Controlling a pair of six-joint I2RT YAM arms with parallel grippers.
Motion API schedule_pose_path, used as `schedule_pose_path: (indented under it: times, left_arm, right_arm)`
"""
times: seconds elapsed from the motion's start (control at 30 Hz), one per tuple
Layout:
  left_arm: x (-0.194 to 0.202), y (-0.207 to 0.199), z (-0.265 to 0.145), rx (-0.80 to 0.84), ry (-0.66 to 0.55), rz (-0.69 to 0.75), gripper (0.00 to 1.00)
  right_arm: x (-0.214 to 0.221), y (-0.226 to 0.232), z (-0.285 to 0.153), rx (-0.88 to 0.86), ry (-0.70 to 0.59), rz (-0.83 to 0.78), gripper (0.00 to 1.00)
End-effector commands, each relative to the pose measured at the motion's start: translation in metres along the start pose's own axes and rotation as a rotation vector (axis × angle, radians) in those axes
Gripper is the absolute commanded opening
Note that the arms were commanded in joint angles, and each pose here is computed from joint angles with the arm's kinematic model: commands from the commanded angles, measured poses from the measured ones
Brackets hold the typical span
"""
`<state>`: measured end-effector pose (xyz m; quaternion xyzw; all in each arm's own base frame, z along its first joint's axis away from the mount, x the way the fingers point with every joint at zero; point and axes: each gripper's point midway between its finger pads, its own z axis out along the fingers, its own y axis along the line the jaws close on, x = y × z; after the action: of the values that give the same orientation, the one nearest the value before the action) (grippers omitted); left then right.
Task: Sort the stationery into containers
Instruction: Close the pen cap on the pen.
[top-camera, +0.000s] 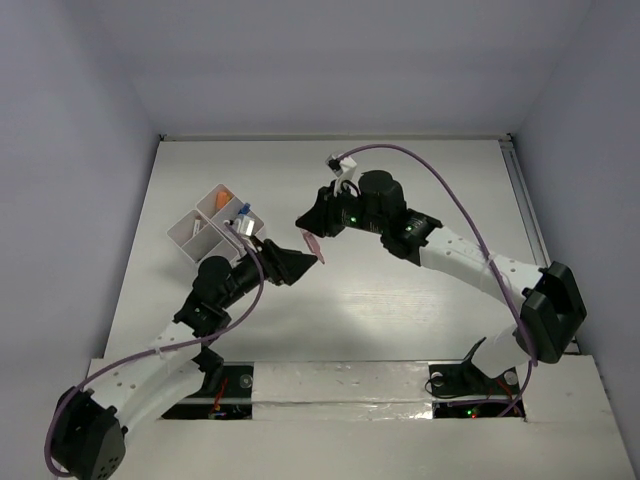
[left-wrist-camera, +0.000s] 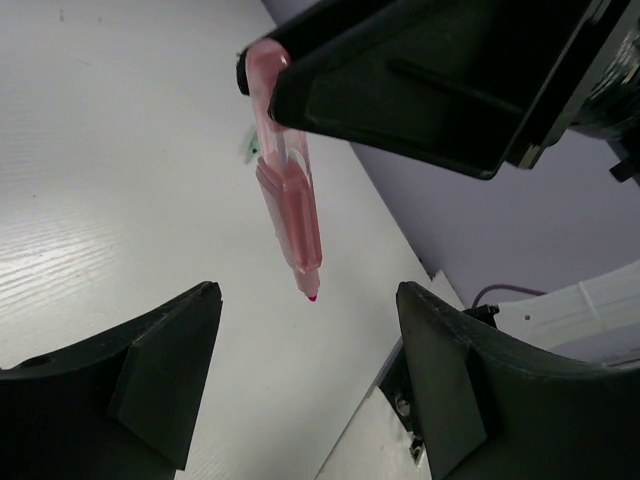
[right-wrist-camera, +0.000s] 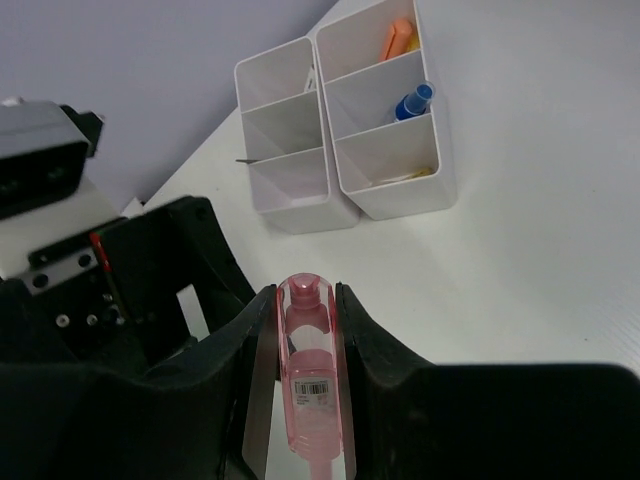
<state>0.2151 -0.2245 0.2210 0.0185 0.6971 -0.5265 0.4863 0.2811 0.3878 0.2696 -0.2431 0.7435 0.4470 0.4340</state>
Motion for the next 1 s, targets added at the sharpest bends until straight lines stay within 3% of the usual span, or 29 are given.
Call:
schedule_pose_path:
  times: [0.0,0.13,0.3,0.43,0.97]
  left_arm:
    - [-0.007,-0.017,0.007,0.075,-0.047,0.03,0.67]
    - [0.004,-0.012,0.013,0.049,-0.01,0.038,0.56]
    - [0.007,-0.003,0.018,0.017,-0.008,0.048,0.53]
    - [0.013,0.001,0.024,-0.007,0.009,0.057,0.45]
    - [0.007,0.015,0.024,-0.117,-0.049,0.072,0.37]
  right_arm:
    - [-0.023,0.008,0.007,-0.037,-0.073,0.015,0.17]
    - [-0.027,0.005,0.006,-0.019,-0.093,0.013,0.17]
    - [-0.027,0.009,0.008,-0.043,-0.086,0.014,0.17]
    - [-0.026,0.011,0.007,-0.052,-0.086,0.018,0.17]
    - [-0.022,0.012,0.0,-0.055,-0.091,0.027,0.17]
